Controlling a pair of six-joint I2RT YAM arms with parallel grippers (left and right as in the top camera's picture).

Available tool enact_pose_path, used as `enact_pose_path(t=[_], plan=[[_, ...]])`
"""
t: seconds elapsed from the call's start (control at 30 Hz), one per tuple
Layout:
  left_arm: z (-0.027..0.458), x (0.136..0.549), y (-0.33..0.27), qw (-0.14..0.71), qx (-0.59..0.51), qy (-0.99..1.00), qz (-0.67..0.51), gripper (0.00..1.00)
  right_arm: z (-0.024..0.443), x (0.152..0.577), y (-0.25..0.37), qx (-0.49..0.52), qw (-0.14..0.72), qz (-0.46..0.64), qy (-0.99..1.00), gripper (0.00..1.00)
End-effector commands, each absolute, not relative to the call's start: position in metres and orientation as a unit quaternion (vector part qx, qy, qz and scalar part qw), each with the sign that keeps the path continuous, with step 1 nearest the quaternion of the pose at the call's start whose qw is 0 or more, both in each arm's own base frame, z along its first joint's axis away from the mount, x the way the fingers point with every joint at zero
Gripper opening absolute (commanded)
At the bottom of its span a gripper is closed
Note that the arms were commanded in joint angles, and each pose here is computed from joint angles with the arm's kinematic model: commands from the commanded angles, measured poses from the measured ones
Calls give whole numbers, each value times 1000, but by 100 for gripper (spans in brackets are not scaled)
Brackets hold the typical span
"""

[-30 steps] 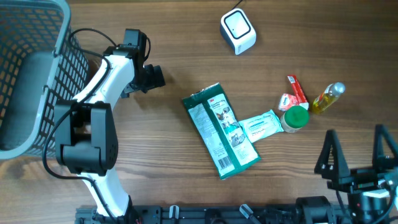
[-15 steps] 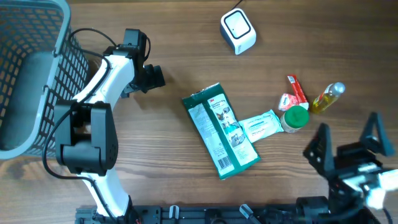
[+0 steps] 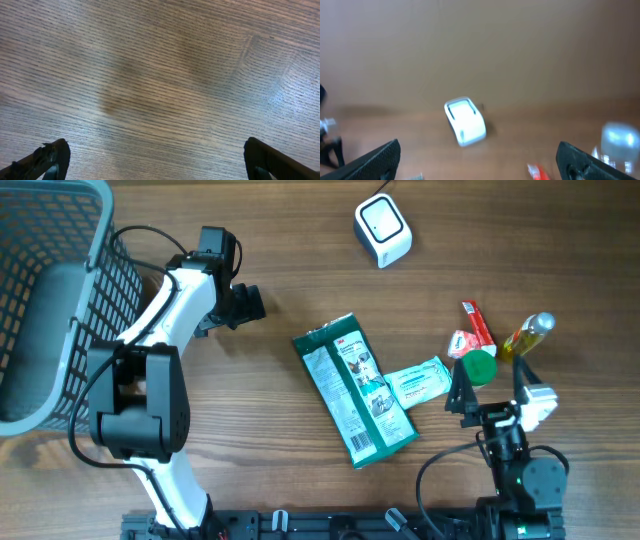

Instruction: Scan the item barcode

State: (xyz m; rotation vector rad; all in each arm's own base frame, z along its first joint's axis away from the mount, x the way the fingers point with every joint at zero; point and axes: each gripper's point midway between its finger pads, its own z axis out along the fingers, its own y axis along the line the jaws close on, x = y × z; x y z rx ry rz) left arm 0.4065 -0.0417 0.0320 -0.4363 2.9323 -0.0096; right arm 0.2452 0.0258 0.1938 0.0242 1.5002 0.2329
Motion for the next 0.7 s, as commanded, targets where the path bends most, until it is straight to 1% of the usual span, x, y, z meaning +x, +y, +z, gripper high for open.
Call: enact_pose_path(t=[0.0, 0.07, 0.17, 0.67], plan=[[36, 407, -38, 95, -152, 984, 2, 100, 176, 245, 24, 13, 703, 98, 705, 100], [36, 407, -38, 95, -152, 984, 2, 100, 177, 245, 24, 9, 704, 95, 704, 100], [36, 407, -38, 95, -152, 984, 2, 100, 177, 244, 34, -53, 707, 73, 702, 99], [36, 407, -38, 95, -152, 984, 2, 100, 177, 244, 34, -53, 706, 72, 702, 100]])
